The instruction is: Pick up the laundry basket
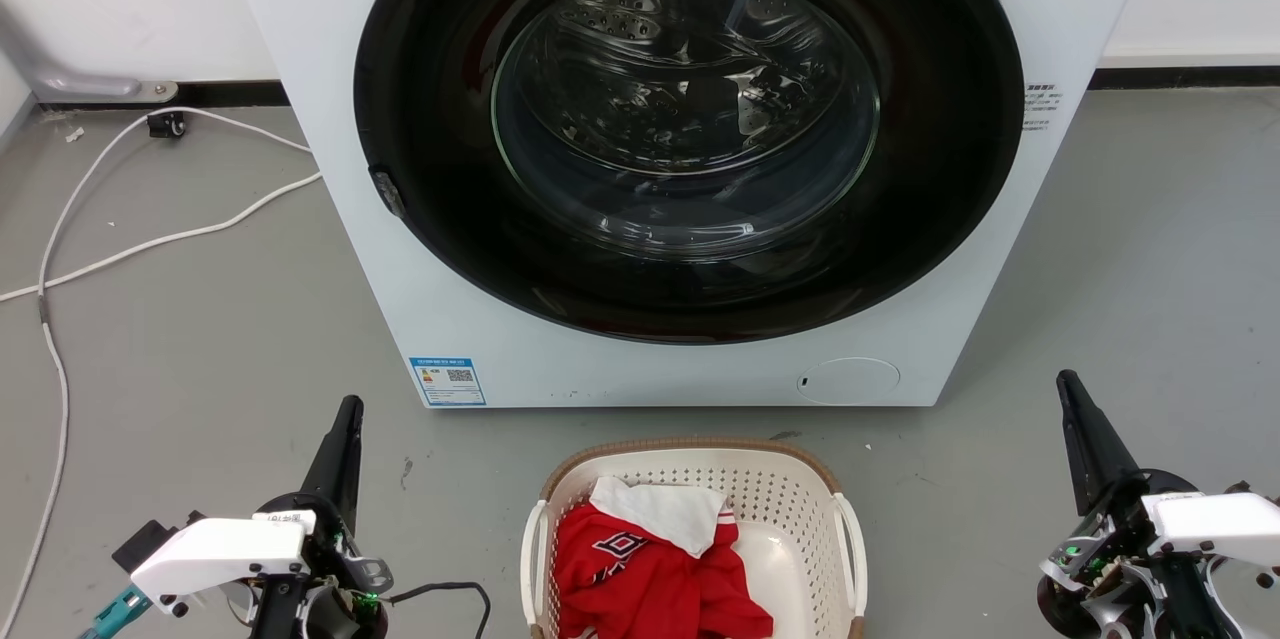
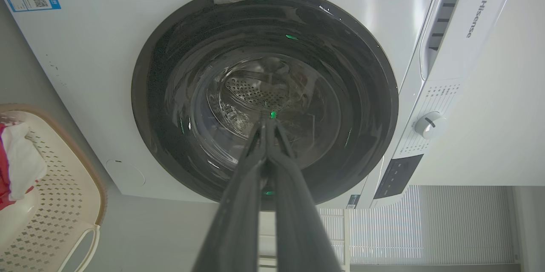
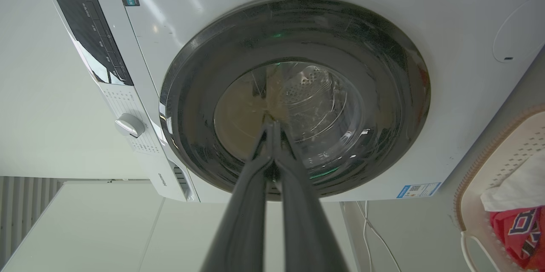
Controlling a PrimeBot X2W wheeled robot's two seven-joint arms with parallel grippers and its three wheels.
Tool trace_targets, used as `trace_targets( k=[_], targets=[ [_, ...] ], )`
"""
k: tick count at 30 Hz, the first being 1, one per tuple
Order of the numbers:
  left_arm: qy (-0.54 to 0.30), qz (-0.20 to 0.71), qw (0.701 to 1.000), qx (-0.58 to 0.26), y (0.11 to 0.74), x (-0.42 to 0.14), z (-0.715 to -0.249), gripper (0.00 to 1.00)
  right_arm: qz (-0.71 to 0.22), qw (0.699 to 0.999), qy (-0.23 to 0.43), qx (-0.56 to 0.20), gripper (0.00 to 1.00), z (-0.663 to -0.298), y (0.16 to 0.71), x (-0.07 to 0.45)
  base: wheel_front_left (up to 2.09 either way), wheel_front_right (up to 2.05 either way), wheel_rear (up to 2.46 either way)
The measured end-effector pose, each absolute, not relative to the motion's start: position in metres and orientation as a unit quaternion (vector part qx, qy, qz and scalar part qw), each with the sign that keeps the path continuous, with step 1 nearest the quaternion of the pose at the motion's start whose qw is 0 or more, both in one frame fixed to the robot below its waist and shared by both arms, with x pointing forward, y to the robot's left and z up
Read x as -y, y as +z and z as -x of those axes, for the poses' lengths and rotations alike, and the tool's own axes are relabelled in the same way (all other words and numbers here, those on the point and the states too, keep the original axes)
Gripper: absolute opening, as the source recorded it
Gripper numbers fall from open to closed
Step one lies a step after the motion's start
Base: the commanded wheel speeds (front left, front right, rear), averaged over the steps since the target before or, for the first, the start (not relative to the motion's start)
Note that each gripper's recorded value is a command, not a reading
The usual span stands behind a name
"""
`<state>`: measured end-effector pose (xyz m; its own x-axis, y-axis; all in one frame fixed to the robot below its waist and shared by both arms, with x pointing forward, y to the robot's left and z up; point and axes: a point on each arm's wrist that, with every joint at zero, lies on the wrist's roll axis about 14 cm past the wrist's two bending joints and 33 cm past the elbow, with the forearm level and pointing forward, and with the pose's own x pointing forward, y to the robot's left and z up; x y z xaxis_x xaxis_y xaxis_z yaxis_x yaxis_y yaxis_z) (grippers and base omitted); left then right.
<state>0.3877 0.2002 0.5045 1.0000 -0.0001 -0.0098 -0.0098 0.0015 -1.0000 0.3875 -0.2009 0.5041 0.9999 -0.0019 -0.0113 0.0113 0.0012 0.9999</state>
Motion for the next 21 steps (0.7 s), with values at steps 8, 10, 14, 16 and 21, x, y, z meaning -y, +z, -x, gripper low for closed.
trace_targets(
  k=[8, 10, 14, 16, 21],
  targets=[
    [0.003, 0.707, 0.707, -0.003, 0.5044, -0.2003, -0.3877, 0.00, -0.707, 0.708, -0.005, -0.003, 0.00, -0.3875, 0.5040, 0.2010, 0.00, 0.00, 0.00],
    [0.003, 0.707, 0.707, -0.003, 0.5045, -0.2003, -0.3877, 0.00, -0.707, 0.707, -0.005, -0.003, 0.00, -0.3875, 0.5040, 0.2010, 0.00, 0.00, 0.00],
    [0.004, 0.708, 0.707, -0.003, 0.5045, -0.2004, -0.3877, 0.00, -0.707, 0.707, -0.004, -0.004, 0.00, -0.3875, 0.5040, 0.2007, 0.00, 0.00, 0.00],
    [0.004, 0.708, 0.707, -0.003, 0.5045, -0.2006, -0.3877, 0.00, -0.707, 0.707, -0.004, -0.004, 0.00, -0.3875, 0.5040, 0.2007, 0.00, 0.00, 0.00],
    [0.004, 0.708, 0.706, -0.003, 0.5044, -0.2003, -0.3877, 0.00, -0.707, 0.707, -0.004, -0.004, 0.00, -0.3875, 0.5040, 0.2008, 0.00, 0.00, 0.00]
  ],
)
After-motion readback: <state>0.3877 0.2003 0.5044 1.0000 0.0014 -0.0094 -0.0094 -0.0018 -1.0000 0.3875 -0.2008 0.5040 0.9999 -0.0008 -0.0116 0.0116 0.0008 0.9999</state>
